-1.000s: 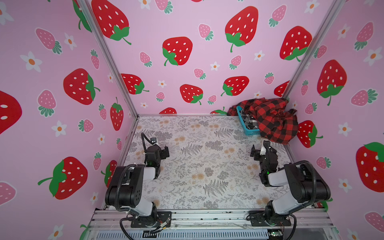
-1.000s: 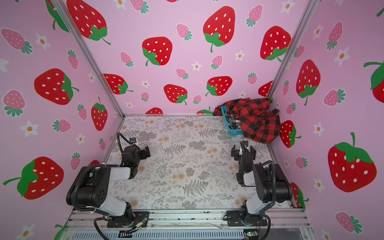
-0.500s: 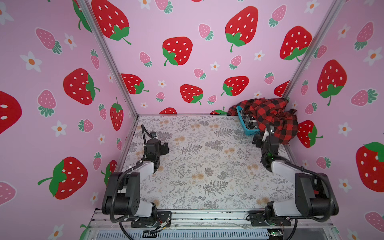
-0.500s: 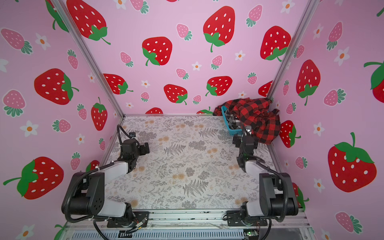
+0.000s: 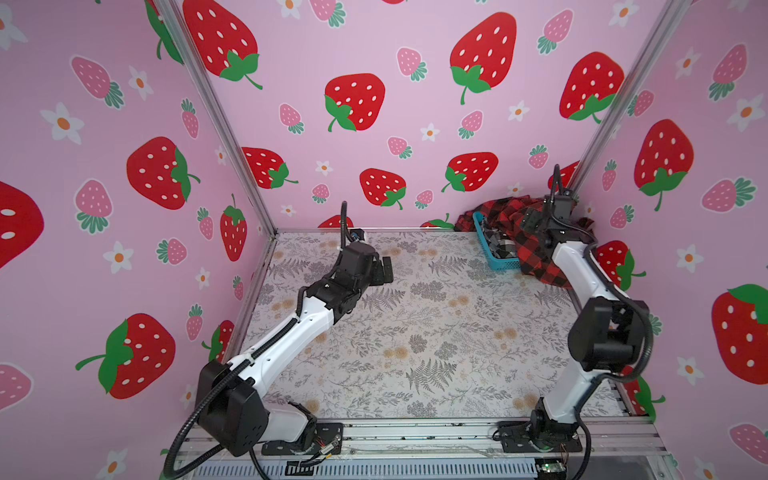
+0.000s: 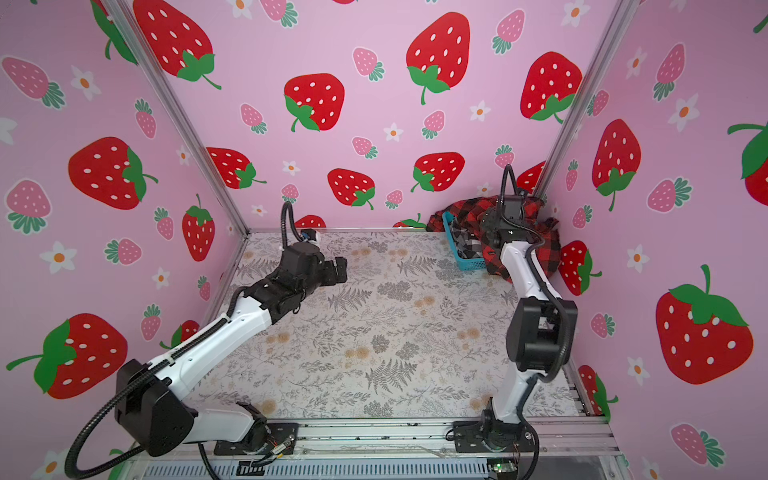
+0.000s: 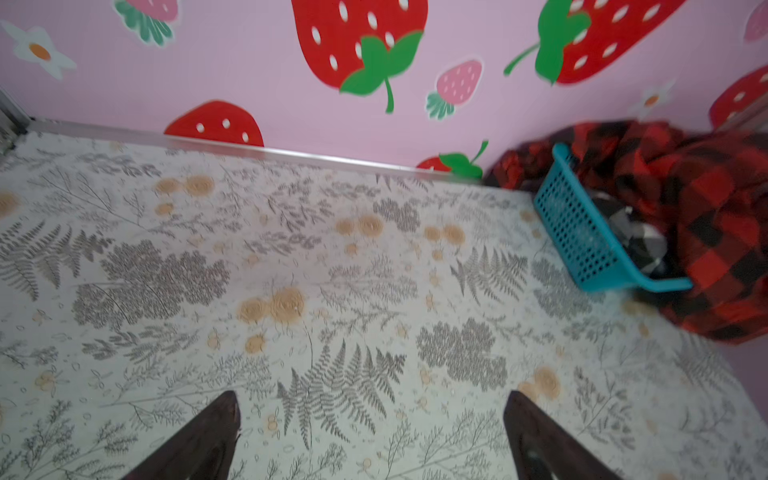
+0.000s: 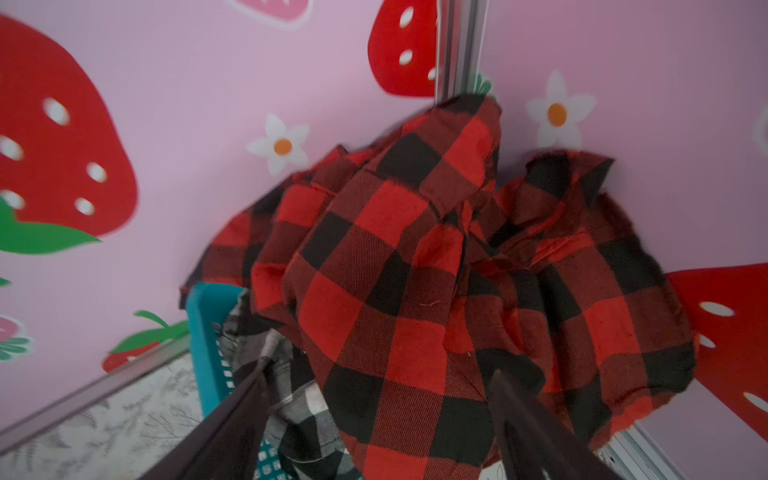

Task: Fold and stack the long sleeve shirts
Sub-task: 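Grasp the red plaid shirt with the right gripper while the left arm advances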

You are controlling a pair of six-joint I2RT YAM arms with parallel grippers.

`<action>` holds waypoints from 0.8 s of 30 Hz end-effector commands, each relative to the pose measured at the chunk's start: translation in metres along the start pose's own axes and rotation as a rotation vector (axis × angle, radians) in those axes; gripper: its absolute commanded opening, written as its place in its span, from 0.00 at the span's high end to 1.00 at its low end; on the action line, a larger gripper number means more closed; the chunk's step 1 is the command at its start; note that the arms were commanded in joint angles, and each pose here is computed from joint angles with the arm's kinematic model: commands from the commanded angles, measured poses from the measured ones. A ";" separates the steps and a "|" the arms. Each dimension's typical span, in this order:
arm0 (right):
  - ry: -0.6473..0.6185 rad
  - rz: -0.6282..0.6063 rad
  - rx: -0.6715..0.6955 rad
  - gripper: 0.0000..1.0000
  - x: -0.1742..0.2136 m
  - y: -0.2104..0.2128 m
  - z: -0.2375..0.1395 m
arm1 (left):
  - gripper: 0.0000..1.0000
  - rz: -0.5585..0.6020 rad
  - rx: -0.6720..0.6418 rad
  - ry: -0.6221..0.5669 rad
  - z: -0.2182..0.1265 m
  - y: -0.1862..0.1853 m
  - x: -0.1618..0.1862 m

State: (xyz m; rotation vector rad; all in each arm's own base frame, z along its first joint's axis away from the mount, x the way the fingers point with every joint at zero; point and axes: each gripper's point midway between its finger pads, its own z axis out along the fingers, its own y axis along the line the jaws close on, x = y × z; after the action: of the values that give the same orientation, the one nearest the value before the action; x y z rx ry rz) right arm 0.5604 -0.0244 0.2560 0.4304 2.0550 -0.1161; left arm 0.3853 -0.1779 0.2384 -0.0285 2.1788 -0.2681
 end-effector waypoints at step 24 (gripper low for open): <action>0.015 -0.145 -0.110 1.00 -0.030 0.034 -0.017 | 0.06 -0.109 0.002 0.060 0.003 -0.006 0.000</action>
State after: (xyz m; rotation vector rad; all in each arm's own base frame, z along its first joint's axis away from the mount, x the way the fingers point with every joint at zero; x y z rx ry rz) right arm 0.5804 -0.0096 0.2186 0.2779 2.2504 -0.1528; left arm 0.3856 -0.1850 0.2159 -0.0770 2.2787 -0.2920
